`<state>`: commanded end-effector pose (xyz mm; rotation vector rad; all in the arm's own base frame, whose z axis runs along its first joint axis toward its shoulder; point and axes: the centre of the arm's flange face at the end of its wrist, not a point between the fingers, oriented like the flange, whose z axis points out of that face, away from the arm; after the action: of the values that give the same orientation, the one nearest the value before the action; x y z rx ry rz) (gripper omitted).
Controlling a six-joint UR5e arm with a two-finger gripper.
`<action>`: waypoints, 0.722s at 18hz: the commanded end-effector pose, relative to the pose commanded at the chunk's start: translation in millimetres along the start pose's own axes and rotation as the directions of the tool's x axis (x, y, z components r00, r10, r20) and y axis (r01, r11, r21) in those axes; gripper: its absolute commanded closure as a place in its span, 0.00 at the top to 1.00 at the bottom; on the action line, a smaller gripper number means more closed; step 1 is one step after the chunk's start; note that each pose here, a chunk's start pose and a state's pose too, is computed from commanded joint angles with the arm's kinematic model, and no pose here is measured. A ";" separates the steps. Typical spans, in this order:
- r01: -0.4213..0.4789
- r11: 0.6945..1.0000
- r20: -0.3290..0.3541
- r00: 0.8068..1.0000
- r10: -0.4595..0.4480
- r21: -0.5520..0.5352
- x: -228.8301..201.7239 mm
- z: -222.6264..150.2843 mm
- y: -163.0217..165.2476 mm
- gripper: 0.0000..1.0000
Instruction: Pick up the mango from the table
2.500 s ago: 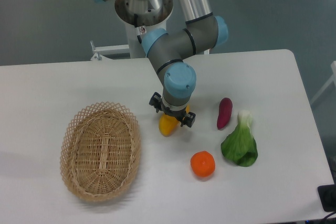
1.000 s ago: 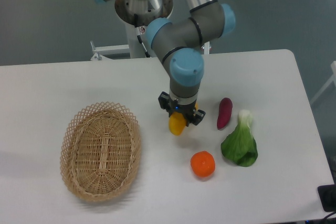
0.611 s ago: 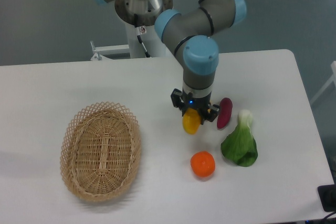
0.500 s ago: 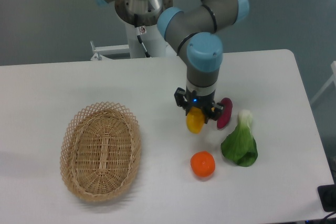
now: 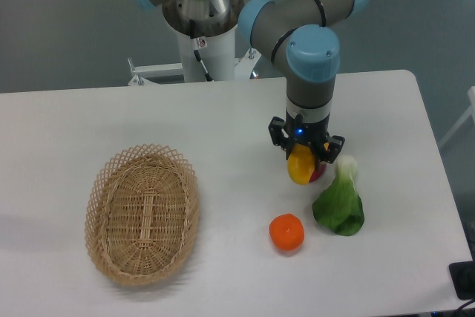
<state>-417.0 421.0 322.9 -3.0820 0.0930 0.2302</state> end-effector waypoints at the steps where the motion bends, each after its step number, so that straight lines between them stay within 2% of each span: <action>1: 0.000 1.000 -0.001 1.000 0.000 -0.001 0.1 0.2 0.1 0.44; 6: -0.055 0.998 0.000 0.998 0.055 0.000 -0.6 0.1 0.7 0.45; 13: -0.054 0.999 0.001 0.999 0.054 -0.002 -1.7 -0.6 2.3 0.45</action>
<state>-418.7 418.7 323.6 -3.0842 0.1758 0.2341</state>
